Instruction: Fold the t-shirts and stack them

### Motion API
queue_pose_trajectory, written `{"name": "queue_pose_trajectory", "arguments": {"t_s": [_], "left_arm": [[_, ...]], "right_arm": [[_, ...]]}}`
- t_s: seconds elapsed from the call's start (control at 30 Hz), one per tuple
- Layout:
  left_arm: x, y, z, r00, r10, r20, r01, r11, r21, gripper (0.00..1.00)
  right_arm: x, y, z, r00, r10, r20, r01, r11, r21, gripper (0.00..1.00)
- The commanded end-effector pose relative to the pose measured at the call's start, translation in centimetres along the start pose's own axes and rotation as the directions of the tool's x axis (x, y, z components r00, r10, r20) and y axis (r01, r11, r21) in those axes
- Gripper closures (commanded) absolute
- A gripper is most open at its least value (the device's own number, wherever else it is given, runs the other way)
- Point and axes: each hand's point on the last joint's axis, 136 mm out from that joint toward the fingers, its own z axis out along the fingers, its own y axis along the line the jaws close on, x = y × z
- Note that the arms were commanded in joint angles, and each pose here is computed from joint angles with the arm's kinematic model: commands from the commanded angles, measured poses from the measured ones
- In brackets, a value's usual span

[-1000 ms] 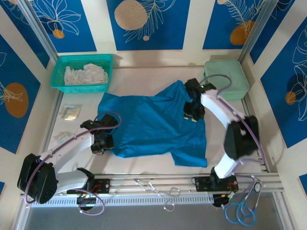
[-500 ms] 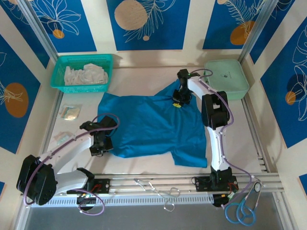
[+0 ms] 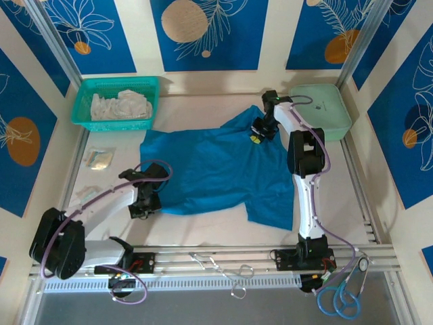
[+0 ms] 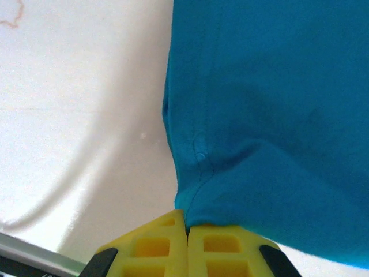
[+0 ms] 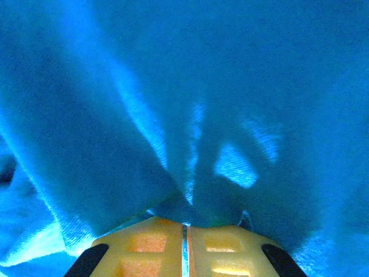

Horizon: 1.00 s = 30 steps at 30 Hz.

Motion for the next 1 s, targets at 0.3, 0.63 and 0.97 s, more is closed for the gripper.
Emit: {"name": "queue_pose_trajectory", "arguments": {"t_s": [0.3, 0.63, 0.97], "left_arm": [[2.9, -1.0, 2.7, 0.996, -0.002, -0.092, 0.011, 0.995, 0.102, 1.00], [0.4, -0.8, -2.4, 1.000, 0.008, 0.000, -0.008, 0.994, 0.108, 0.27], [-9.8, -5.2, -8.6, 0.966, 0.143, 0.214, -0.160, 0.985, 0.065, 0.11]], "right_arm": [[-1.7, -5.7, -0.4, 0.987, 0.159, 0.032, -0.161, 0.985, 0.059, 0.89], [-0.9, -2.6, -2.1, 0.999, 0.032, 0.025, -0.032, 0.999, -0.001, 0.83], [0.5, -1.7, -8.7, 0.986, -0.123, 0.111, 0.122, 0.992, 0.012, 0.64]]}}
